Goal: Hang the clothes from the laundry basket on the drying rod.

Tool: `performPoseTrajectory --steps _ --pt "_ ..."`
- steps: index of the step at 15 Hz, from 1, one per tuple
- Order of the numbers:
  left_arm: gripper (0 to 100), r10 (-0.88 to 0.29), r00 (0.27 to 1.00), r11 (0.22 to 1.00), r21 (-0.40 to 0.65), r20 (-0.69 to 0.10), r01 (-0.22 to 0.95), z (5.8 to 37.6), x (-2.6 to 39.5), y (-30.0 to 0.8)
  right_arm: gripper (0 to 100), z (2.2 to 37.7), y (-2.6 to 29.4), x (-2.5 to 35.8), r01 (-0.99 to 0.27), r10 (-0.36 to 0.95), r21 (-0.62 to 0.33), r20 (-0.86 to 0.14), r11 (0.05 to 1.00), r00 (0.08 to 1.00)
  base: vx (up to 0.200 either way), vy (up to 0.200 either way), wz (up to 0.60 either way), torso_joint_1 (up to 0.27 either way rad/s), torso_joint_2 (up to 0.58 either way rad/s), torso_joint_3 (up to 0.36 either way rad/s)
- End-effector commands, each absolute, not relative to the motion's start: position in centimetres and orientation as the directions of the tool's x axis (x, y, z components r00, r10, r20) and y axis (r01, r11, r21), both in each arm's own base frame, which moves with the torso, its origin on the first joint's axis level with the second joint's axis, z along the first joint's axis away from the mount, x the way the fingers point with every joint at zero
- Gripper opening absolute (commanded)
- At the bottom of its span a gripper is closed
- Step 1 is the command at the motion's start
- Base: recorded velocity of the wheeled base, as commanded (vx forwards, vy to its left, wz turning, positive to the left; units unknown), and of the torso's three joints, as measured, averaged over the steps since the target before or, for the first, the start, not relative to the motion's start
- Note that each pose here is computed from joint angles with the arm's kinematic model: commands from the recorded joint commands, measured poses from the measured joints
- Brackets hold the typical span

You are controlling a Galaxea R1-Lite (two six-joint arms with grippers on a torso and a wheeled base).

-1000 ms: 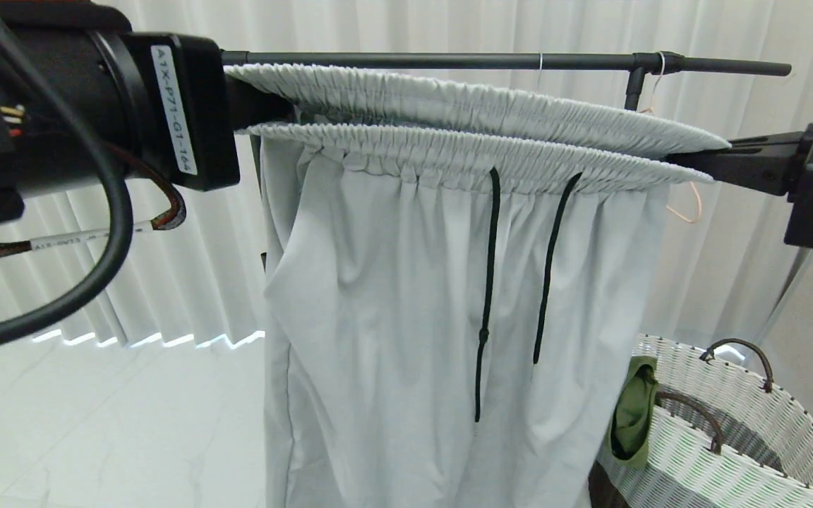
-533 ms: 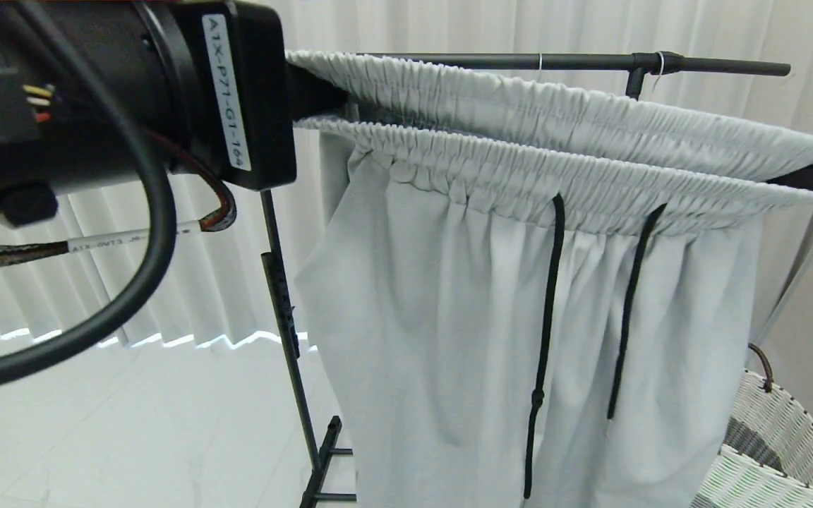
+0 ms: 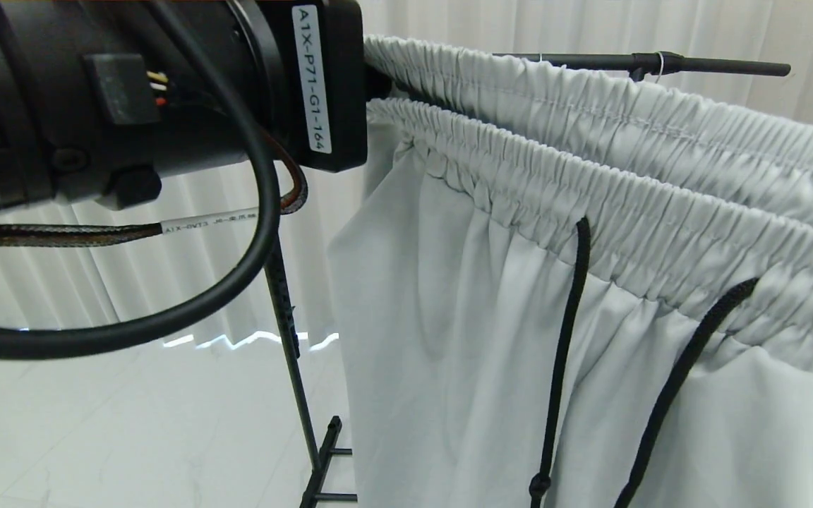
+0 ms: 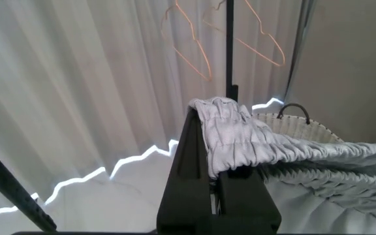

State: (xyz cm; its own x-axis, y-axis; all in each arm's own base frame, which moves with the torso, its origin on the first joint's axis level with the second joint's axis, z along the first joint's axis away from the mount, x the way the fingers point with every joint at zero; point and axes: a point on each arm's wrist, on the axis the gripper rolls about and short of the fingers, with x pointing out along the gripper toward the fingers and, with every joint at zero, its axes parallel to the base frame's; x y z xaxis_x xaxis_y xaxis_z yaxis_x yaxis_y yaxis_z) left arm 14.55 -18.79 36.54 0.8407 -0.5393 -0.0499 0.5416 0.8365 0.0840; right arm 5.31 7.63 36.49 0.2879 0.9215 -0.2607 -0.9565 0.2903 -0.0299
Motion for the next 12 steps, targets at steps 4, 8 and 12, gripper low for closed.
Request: performPoseTrajectory --steps 4,8,12 --pt "0 -0.528 0.838 0.84 0.064 -0.133 0.539 36.4 13.4 -17.3 0 36.0 8.0 6.0 -0.888 0.839 -0.078 -0.3 0.453 0.454 0.0 0.0 0.0 0.0 0.0 0.0" --pt "0 -0.529 0.781 0.84 -0.075 -0.333 0.537 36.9 9.6 -13.4 0 36.0 10.6 8.5 -0.818 0.776 -0.121 -0.263 0.563 0.573 0.0 0.0 0.0 0.0 0.0 0.0" --pt "0 -0.623 0.677 0.77 -0.155 -0.392 0.619 36.5 6.1 -11.9 0 36.3 13.9 11.4 -0.804 0.79 -0.131 -0.147 0.581 0.595 0.0 0.0 0.0 0.0 0.0 0.0"
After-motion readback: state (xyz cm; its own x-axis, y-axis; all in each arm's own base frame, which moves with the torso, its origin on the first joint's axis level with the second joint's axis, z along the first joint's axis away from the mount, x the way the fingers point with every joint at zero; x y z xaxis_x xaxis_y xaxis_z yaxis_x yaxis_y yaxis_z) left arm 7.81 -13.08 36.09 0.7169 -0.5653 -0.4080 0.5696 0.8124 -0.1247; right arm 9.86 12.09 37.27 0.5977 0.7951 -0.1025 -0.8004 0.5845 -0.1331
